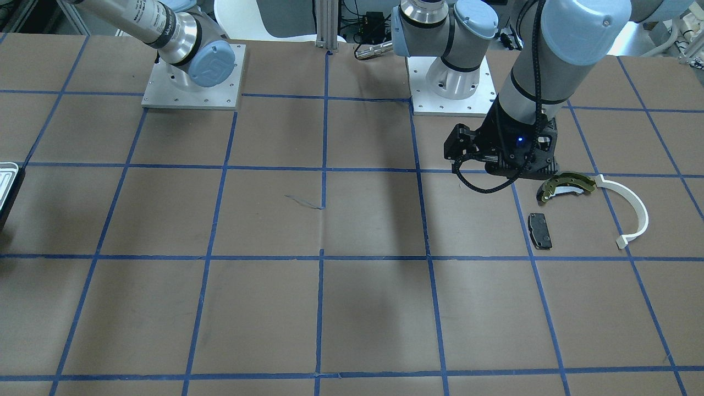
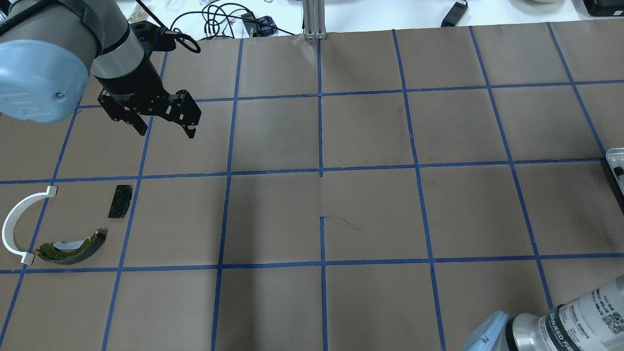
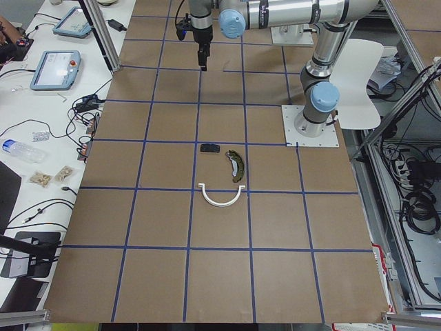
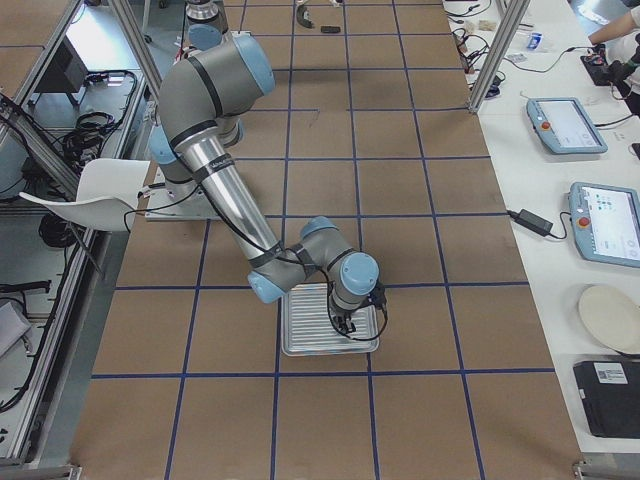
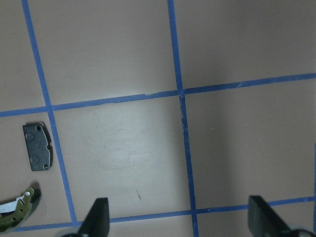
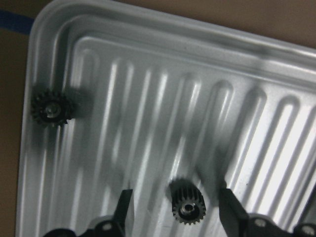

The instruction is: Place bearing gear from tray to pile

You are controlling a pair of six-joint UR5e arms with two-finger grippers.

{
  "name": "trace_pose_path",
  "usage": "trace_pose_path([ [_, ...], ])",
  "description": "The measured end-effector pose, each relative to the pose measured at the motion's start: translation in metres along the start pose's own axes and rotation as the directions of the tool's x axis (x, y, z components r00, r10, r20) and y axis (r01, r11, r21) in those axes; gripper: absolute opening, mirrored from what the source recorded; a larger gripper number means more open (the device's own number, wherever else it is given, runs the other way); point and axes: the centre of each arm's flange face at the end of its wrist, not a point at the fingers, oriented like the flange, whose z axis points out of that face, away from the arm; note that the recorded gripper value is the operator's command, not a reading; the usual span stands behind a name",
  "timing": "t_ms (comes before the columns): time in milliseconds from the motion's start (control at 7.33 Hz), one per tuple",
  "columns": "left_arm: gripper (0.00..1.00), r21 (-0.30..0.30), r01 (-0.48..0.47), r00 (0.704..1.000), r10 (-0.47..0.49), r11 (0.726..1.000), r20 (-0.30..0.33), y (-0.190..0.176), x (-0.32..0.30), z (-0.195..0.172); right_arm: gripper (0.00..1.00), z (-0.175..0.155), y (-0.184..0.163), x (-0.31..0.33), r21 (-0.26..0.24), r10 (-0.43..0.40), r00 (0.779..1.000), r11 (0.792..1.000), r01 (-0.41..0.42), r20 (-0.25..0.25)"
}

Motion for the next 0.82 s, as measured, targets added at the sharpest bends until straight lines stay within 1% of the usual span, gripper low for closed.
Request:
trace_pose_path([
  [136, 1.00, -0.001, 0.000, 1.000, 0.000, 1.000, 0.000, 0.0000, -0.0003, 0.0002, 0.28, -0.0001, 0.0010, 0.0005, -0.010, 0.000, 1.000, 1.000, 0.000, -0.004],
  [273, 1.00, -0.002, 0.000, 1.000, 0.000, 1.000, 0.001, 0.0000, -0.0007, 0.0003, 0.19, -0.0003, 0.0031, 0.0012, -0.031, 0.003, 1.000, 1.000, -0.003, -0.012],
  [409, 1.00, -0.002, 0.000, 1.000, 0.000, 1.000, 0.001, 0.0000, -0.0008, 0.0003, 0.11, -0.0007, 0.0053, 0.0020, -0.052, 0.008, 1.000, 0.999, -0.009, -0.021],
  [682, 1.00, -0.003, -0.001, 1.000, 0.001, 1.000, 0.001, 0.0001, -0.0004, 0.0010, 0.01, -0.0039, 0.0060, 0.0012, -0.072, 0.016, 0.999, 0.997, -0.018, -0.033],
  [818, 1.00, -0.004, -0.001, 1.000, 0.001, 1.000, 0.001, 0.0004, -0.0001, 0.0010, 0.00, -0.0087, 0.0051, -0.0008, -0.071, 0.032, 0.999, 0.997, -0.034, -0.036],
])
